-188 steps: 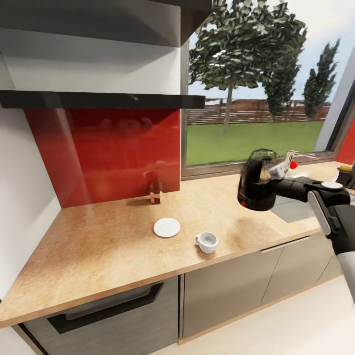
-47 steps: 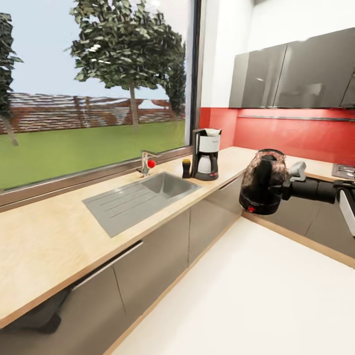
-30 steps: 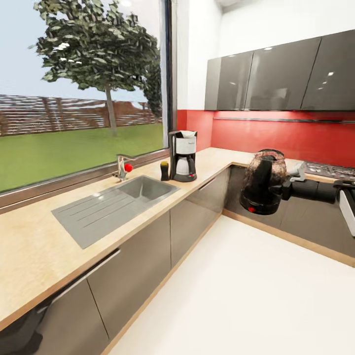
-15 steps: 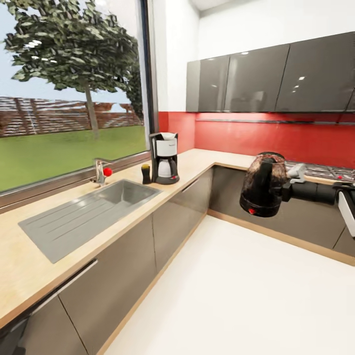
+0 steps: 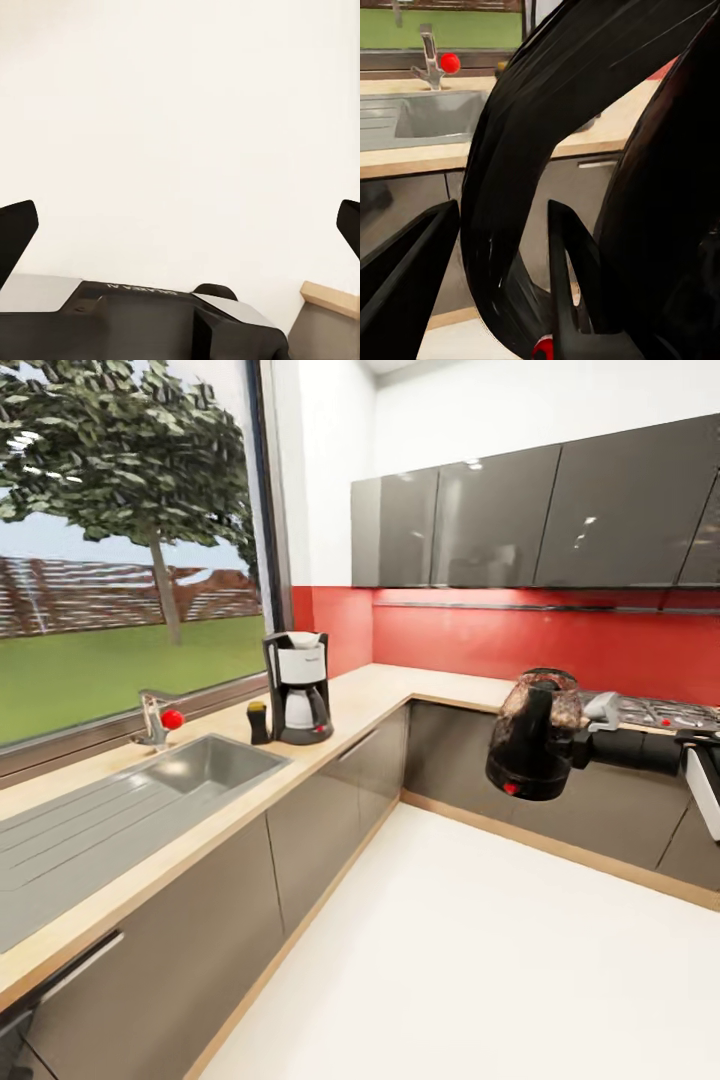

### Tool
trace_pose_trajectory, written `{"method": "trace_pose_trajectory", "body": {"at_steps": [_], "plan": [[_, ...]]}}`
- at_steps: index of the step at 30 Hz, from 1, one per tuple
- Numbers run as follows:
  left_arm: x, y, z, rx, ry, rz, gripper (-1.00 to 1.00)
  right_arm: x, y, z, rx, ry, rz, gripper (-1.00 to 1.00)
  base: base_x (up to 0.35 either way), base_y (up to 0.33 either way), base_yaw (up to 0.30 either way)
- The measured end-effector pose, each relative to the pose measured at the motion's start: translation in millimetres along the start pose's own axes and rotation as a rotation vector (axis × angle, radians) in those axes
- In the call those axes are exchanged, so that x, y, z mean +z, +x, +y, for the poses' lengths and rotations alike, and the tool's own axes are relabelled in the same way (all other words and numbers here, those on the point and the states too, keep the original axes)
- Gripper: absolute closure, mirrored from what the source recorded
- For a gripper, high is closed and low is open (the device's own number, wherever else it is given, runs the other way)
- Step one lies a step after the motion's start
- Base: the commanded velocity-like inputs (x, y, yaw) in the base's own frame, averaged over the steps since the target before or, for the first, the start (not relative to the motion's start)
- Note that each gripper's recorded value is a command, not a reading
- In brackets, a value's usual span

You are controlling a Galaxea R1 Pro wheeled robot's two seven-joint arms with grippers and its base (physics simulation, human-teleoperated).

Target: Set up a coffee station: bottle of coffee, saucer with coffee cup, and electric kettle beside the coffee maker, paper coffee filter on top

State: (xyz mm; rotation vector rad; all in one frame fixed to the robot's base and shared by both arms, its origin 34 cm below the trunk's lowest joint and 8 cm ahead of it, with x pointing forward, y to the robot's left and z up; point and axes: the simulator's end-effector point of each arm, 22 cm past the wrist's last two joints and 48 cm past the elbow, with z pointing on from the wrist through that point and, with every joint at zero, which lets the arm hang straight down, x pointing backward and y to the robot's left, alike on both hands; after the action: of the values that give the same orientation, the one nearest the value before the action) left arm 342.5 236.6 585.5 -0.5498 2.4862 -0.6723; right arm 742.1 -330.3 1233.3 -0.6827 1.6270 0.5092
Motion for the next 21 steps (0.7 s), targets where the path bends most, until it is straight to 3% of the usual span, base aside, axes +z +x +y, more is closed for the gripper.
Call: {"method": "trace_pose_trajectory", "body": {"at_steps": [21], "plan": [[-0.5,-0.2,1.0,0.000,-0.001,0.001,-1.00,0.0,-0.1,0.0,0.000,0.000,0.000,1.00,0.289,-0.182,-0.006]]}}
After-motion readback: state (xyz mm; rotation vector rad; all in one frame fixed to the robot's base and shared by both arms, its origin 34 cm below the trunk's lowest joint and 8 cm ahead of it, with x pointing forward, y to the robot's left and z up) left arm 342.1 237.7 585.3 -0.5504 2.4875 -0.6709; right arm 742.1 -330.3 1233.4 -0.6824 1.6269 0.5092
